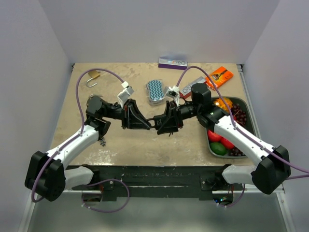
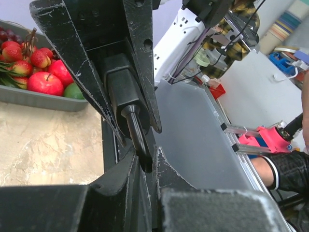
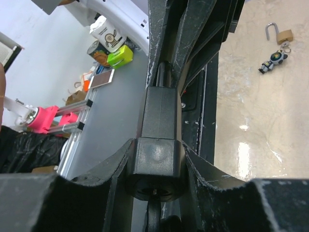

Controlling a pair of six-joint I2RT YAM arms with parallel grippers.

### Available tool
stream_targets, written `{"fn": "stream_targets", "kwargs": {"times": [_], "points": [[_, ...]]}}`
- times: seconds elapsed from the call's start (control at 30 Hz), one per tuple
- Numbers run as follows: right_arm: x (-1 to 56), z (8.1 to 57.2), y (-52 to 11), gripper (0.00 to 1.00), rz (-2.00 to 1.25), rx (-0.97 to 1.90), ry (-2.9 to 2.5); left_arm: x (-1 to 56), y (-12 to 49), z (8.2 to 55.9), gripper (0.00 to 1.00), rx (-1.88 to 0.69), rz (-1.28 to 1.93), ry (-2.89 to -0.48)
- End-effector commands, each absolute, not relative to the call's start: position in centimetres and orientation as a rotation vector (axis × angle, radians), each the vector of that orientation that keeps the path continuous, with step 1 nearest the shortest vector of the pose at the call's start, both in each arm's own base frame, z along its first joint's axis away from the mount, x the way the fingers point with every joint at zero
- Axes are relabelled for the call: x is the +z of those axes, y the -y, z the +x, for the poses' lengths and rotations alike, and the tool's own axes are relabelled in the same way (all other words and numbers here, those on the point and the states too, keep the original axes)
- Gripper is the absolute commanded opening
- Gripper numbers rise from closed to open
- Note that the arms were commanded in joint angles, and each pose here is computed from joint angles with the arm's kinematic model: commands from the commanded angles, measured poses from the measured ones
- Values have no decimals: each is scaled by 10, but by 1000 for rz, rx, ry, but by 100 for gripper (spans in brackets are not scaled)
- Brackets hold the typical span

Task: Lock with the key
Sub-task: Lock the lock.

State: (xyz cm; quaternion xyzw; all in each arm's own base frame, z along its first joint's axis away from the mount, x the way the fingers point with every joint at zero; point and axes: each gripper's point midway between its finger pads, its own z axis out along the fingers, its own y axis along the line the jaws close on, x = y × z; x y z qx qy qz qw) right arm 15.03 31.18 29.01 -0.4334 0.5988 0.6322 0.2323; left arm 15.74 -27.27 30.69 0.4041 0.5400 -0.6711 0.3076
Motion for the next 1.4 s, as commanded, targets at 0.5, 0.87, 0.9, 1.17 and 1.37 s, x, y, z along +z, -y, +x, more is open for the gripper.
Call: {"fn": "stream_targets", "kwargs": {"times": [0.5, 0.87, 0.9, 1.17, 1.37], "points": [[280, 181, -325, 0, -1070, 1435, -1628, 352, 273, 227, 0, -1676, 623, -1397], [309, 191, -331, 0, -898, 1483, -1561, 337, 272, 220, 7, -1744, 590, -1433], [311, 192, -331, 0, -895, 1481, -1554, 335, 272, 220, 8, -1746, 587, -1439], [311, 192, -332, 0, -902, 1487, -1542, 327, 273, 219, 17, -1763, 589, -1466], [314, 192, -330, 0, -891, 1484, -1535, 320, 273, 219, 23, -1771, 575, -1495]]}}
